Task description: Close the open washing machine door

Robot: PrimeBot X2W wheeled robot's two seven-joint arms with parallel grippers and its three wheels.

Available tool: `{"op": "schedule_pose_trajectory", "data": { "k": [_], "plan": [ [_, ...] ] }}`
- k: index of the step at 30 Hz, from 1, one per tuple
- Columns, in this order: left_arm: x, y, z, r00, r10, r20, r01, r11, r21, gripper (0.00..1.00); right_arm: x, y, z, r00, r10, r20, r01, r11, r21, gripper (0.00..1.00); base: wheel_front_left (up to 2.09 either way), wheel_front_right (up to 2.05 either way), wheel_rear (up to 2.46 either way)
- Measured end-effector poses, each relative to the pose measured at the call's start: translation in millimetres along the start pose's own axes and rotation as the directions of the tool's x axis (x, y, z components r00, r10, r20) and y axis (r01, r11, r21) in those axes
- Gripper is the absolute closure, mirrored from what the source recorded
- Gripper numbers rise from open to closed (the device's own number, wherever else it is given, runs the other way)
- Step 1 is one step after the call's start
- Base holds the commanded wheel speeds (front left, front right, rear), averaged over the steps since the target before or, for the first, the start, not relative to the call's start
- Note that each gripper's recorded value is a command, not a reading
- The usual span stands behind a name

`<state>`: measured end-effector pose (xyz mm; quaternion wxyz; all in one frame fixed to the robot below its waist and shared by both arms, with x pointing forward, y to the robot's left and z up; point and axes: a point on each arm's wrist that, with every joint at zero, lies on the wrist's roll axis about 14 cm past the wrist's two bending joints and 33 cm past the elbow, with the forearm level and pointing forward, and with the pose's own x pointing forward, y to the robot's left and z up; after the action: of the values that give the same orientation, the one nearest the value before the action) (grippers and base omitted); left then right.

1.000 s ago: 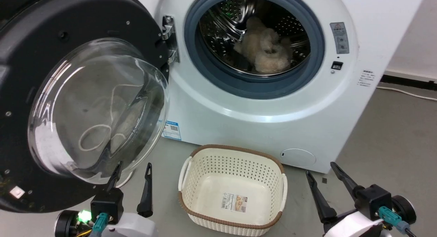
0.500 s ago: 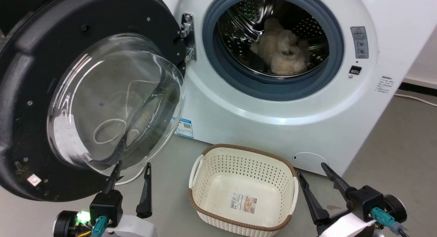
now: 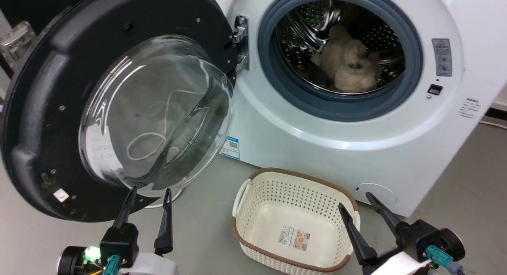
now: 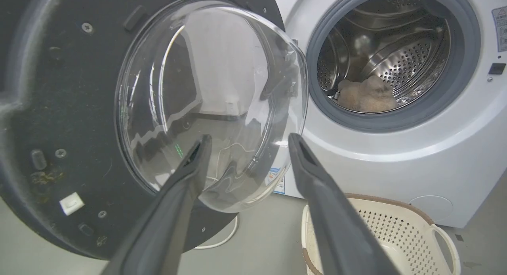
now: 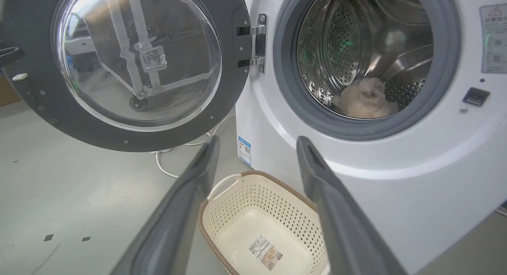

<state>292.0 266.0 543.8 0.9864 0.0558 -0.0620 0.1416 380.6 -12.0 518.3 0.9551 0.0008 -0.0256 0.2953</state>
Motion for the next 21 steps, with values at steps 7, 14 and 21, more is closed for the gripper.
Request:
{"op": "schedule_pose_trajectory", "data": {
  "k": [7,14,21],
  "plan": [
    [-5.5,10.6,2.8,0.999,0.036,0.014,-0.036,0.999,0.002,0.00,5.2,11.5,-3.5,0.999,0.044,-0.002,-0.044,0.999,0.006,0.00,0.00,0.00,0.00],
    [-12.4,19.4,3.4,0.998,0.063,0.021,-0.063,0.998,0.007,0.00,9.9,23.8,-6.2,0.996,0.087,-0.002,-0.086,0.996,0.015,0.00,0.00,0.00,0.00],
    [-18.4,28.5,6.4,0.995,0.094,0.038,-0.094,0.995,0.015,0.00,14.0,35.6,-8.0,0.992,0.126,0.002,-0.126,0.992,0.024,0.00,0.00,0.00,0.00]
  ]
}}
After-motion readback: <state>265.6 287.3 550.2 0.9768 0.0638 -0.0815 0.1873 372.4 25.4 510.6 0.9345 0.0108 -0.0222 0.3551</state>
